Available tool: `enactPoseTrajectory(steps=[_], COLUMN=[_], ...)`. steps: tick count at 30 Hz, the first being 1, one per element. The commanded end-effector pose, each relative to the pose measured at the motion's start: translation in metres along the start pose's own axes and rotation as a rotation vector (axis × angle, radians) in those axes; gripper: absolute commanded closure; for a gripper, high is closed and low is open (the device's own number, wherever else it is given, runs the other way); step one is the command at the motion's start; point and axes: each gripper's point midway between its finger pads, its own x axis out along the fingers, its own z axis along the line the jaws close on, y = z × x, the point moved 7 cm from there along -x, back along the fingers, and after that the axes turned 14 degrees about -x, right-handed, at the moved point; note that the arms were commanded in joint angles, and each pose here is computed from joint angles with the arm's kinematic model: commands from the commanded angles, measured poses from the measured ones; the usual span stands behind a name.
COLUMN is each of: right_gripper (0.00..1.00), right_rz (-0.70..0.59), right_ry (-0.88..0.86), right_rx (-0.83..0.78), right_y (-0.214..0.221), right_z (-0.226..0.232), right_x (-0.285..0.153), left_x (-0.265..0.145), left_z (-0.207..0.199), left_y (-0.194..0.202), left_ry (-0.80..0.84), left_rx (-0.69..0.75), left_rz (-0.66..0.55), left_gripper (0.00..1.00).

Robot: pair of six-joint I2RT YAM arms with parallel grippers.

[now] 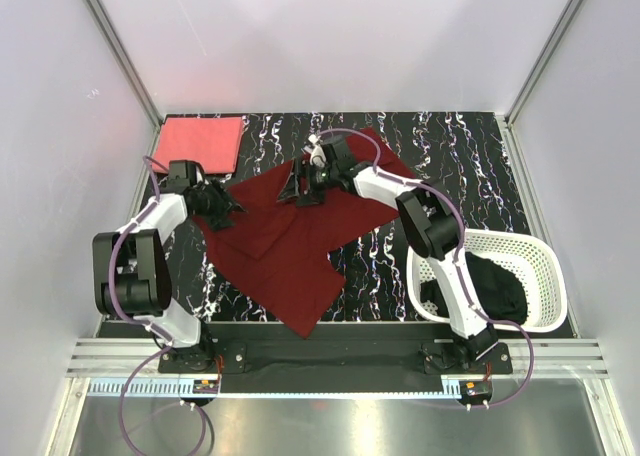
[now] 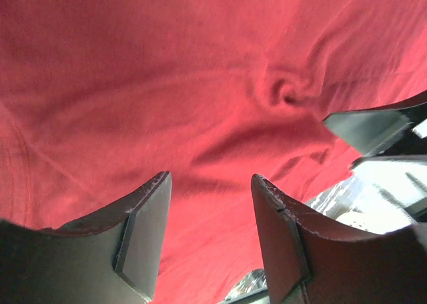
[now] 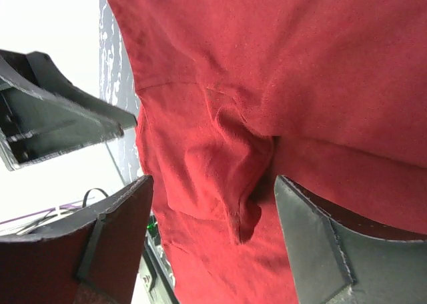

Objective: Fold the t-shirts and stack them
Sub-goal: Fold the tshirt

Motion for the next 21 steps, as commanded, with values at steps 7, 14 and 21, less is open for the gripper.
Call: enactPoseTrajectory(steps=[7,14,21], right_gripper=[0.22,0.29,0.44], right_rz=[0.002,0.029,0.017], right_ry=[-0.097,-0.19,-0.31], right_rx=[0.001,0.024,0.098], right_y=[0.013,0.027,0.029], right_z=[0.025,0.04,0.058], right_x=[0.021,0.027,0.02], left_x=[0.018,0.031,0.035], left_z=[-0.012,-0.004,-0.001], left_y=[-0.029,-0.031,-0.035], left_ry=[0.002,-0.042,-0.067], left_rx=[0.016,-0.009,0.0], left_rz=[0.003,0.019,0.022], left_gripper=[0.44,0.44,0.44])
